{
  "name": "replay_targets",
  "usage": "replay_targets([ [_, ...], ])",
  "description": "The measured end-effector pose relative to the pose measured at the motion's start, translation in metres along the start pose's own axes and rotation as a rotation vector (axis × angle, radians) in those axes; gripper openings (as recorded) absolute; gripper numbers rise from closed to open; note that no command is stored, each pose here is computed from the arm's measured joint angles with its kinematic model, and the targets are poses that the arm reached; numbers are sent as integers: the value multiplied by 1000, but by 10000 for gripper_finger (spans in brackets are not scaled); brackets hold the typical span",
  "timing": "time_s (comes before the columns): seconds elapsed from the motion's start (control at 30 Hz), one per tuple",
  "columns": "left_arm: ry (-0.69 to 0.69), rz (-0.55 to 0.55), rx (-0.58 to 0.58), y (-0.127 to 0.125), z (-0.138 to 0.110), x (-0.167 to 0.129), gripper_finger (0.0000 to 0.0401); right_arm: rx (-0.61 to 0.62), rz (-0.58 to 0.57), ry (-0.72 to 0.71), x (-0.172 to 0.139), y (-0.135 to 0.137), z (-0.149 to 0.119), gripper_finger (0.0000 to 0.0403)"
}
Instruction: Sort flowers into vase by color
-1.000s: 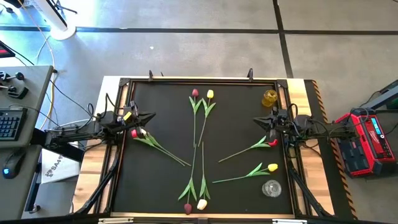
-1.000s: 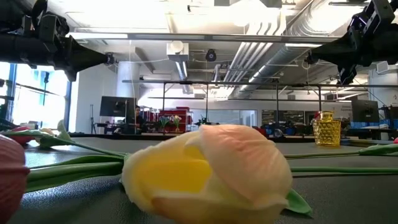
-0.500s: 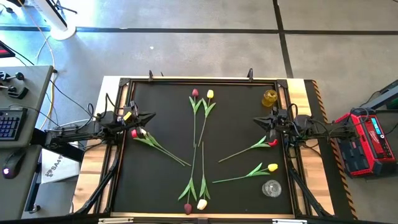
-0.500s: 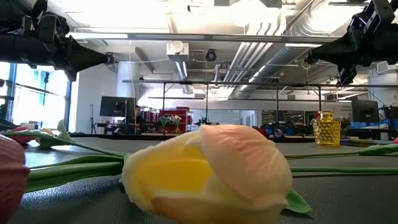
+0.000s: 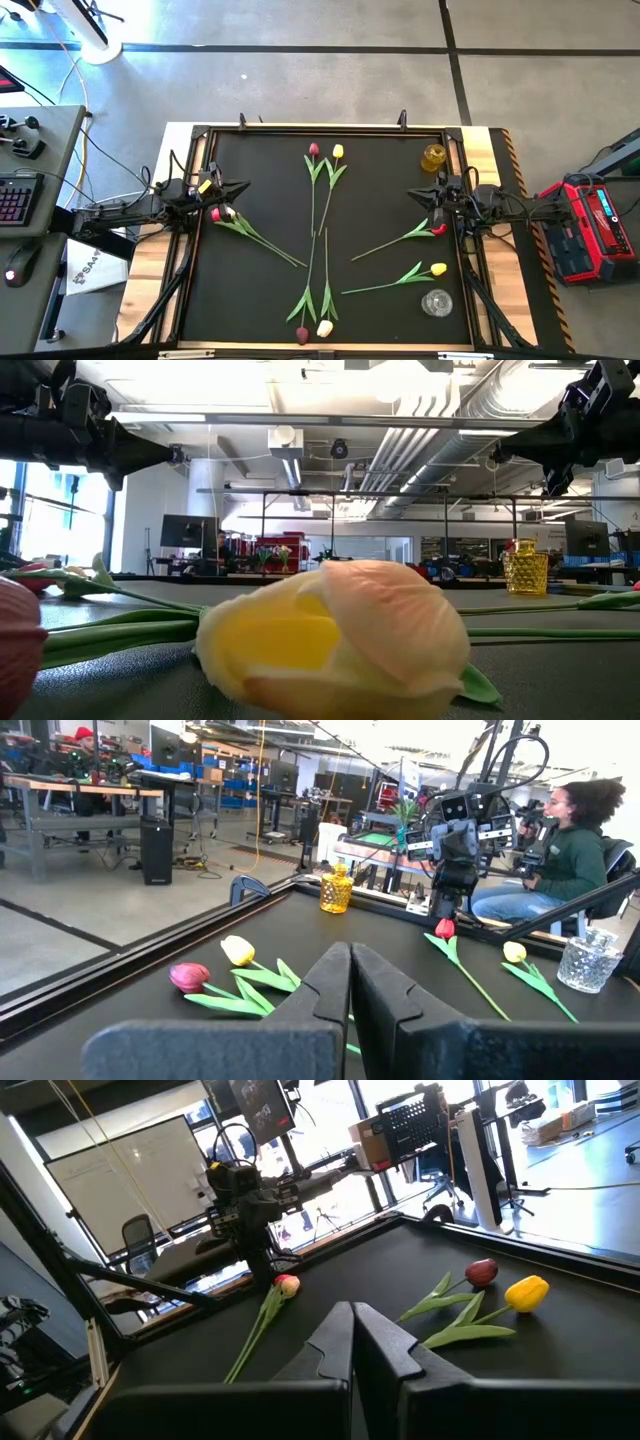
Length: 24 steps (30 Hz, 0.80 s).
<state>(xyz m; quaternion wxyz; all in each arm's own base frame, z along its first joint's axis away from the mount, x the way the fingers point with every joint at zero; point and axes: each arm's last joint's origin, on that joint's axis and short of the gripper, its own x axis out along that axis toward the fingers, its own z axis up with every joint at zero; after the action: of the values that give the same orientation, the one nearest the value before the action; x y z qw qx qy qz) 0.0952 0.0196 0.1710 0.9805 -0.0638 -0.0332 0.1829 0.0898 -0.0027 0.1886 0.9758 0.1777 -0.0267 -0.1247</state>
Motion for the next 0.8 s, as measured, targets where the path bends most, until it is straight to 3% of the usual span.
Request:
replay_targets([
  [0.63, -1, 0, -1, 0, 0, 0, 0, 0, 0, 0, 0, 0, 0, 0],
  [0.8, -9, -1, -4, 0, 1, 0, 0, 37, -56, -114, 0, 0, 9, 0],
])
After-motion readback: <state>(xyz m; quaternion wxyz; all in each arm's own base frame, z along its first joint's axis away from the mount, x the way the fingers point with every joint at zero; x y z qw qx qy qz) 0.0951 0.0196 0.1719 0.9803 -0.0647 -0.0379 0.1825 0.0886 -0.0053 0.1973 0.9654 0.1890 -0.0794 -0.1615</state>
